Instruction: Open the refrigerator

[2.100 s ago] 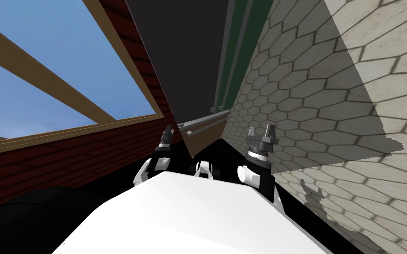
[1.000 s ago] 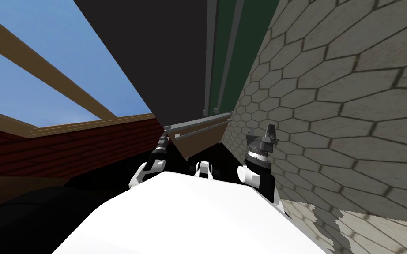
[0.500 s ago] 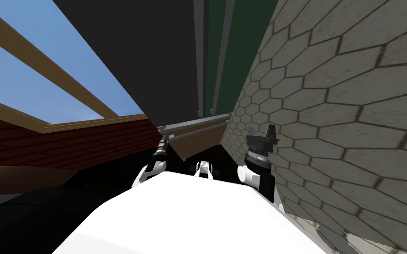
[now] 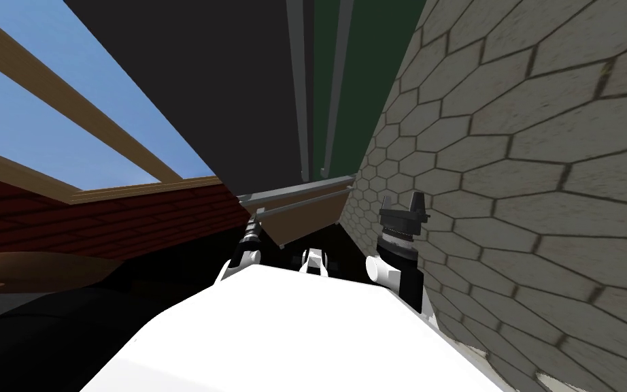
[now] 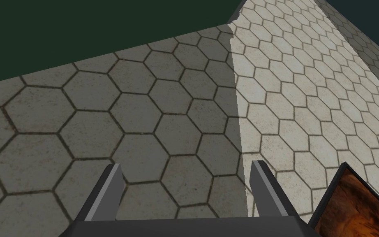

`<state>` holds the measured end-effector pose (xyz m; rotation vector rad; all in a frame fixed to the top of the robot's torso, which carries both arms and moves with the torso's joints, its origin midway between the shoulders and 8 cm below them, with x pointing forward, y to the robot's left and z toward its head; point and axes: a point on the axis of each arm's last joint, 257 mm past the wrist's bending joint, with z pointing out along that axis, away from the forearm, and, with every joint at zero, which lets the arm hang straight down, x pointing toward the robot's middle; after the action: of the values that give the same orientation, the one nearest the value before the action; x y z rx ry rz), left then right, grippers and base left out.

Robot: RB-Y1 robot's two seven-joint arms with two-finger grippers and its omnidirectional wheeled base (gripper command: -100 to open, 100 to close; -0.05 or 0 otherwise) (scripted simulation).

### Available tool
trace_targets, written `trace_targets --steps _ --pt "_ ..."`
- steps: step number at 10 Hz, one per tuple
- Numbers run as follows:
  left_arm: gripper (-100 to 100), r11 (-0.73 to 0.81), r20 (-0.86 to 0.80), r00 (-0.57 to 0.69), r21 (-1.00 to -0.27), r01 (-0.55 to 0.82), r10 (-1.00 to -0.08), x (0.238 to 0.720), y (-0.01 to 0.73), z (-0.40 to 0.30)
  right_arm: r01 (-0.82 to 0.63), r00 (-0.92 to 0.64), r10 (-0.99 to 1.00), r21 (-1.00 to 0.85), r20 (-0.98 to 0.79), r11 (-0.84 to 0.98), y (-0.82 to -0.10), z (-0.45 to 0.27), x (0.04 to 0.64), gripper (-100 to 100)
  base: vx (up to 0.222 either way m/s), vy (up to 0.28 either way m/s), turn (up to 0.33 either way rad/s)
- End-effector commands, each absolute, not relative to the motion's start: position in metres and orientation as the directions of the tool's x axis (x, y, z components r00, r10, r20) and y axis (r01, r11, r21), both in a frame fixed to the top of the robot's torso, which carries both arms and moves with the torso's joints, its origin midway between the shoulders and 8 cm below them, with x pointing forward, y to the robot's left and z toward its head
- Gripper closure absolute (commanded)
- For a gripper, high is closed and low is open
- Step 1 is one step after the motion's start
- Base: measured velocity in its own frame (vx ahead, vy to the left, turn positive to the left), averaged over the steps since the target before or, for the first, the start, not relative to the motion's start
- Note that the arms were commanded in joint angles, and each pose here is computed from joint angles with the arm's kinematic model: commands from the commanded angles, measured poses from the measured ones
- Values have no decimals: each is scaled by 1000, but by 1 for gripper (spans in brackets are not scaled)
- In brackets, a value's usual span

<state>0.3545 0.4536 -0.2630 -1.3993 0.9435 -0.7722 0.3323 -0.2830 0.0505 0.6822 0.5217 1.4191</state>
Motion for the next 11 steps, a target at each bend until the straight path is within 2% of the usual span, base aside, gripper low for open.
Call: trace_targets --steps 1,2,3,11 --pt "-100 49 -86 451 -994 -93 -888 354 456 -259 -711 96 993 702 69 20 -283 50 332 0 80 28 -30" --pt "-100 49 -86 450 -995 -92 -889 353 455 -261 -711 96 993 703 69 20 -283 50 332 0 51 21 -9" --pt "100 49 -86 450 -994 -93 -889 353 455 -261 -711 96 993 702 69 20 -283 50 332 0 8 5 4" --pt "100 49 -85 443 -995 -91 -892 346 448 -256 -712 96 993 702 70 20 -283 51 332 0 -140 -78 3"
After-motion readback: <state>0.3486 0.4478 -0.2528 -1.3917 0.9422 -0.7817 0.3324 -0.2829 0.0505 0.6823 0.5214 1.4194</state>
